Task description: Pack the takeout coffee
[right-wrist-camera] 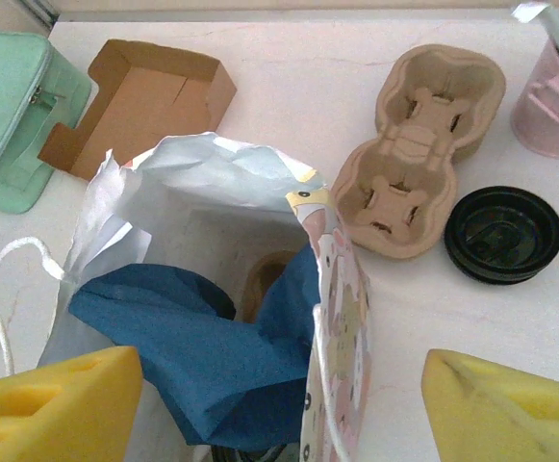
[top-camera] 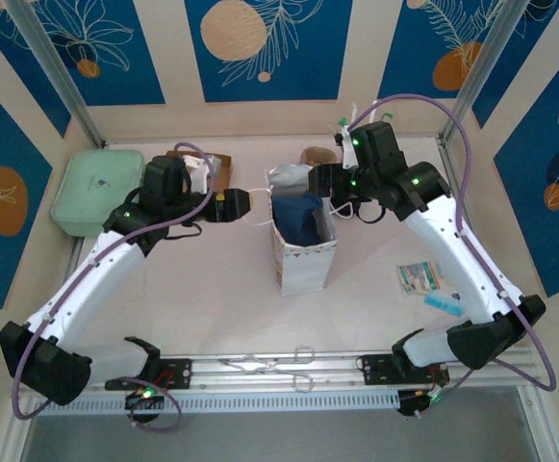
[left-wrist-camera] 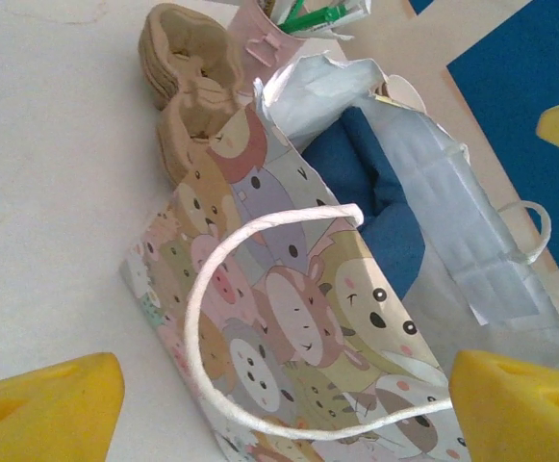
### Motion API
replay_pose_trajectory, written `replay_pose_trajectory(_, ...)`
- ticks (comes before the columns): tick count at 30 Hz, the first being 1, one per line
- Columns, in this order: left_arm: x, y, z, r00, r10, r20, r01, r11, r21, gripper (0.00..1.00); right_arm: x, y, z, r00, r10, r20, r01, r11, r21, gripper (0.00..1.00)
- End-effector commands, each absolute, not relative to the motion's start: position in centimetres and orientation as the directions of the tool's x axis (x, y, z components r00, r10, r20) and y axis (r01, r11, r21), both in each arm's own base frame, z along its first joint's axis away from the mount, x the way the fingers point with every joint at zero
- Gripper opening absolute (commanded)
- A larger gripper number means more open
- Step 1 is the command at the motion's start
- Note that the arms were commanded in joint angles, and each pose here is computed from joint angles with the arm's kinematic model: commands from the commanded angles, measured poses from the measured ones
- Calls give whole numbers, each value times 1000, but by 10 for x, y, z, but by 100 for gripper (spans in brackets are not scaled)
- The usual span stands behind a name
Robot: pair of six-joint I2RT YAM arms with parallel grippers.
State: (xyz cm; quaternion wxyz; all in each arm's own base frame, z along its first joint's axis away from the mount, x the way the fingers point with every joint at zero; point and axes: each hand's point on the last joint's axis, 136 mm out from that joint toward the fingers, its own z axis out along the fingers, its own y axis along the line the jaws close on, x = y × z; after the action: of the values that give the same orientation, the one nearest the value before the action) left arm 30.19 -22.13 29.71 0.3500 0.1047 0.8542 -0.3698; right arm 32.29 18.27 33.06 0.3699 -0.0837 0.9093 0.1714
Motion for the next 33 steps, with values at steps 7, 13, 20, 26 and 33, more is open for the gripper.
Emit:
replay_pose_trajectory(7, 303, -192, 322, -618, -89, -781, 435, 788, -435, 92, 312, 157, 373, -559, 12, -829, -267, 944, 194, 82)
replay_pose_trajectory(13, 300, -177, 336, -537, -108, -837, 429, 819, -381, 95, 305, 141, 387, -488, 38, -872, -241, 954, 176, 83)
replay_pose_trajectory(20, 293, -161, 352, -447, -108, -888, 420, 851, -315, 98, 295, 128, 401, -414, 56, -909, -235, 958, 166, 87)
replay_pose_trajectory(26, 287, -149, 361, -389, -111, -915, 406, 870, -279, 100, 287, 119, 406, -378, 65, -923, -223, 962, 159, 88)
replay_pose_trajectory(33, 281, -138, 363, -355, -99, -930, 386, 890, -242, 100, 278, 105, 414, -330, 79, -941, -195, 969, 150, 90)
